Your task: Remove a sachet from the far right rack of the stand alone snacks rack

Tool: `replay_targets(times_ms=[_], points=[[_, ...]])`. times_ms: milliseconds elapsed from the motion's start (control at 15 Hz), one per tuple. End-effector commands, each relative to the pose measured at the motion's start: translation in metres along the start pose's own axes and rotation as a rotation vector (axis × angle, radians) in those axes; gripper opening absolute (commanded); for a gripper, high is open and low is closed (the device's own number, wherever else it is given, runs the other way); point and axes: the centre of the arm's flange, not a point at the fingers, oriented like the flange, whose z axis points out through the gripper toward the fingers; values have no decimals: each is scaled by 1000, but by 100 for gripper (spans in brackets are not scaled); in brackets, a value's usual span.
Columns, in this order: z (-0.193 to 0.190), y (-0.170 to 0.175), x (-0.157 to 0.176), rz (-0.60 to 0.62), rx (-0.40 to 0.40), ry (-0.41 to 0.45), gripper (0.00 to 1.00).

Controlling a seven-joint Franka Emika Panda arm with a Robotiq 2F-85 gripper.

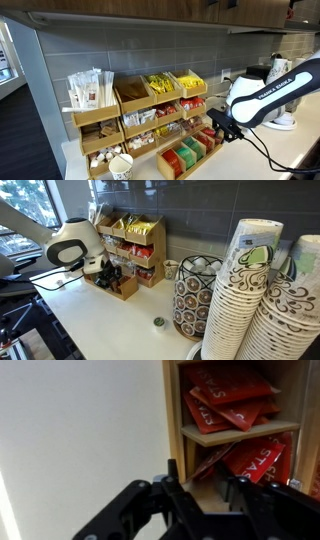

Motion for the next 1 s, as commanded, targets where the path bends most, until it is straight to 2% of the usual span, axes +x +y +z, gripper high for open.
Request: replay_targets(times_ms=[0, 67, 133, 200, 267, 467, 533, 933], points=[[6, -4, -1, 28, 11, -16, 20], [6, -5, -1, 30, 12, -17, 19], [6, -5, -1, 32, 13, -18, 22], [6, -5, -1, 34, 13, -19, 15], [6, -5, -1, 36, 13, -19, 18], [6, -4, 0, 39, 16, -20, 9], [5, -5, 0, 41, 18, -21, 0], [-5, -8, 1, 49, 56, -28, 0]])
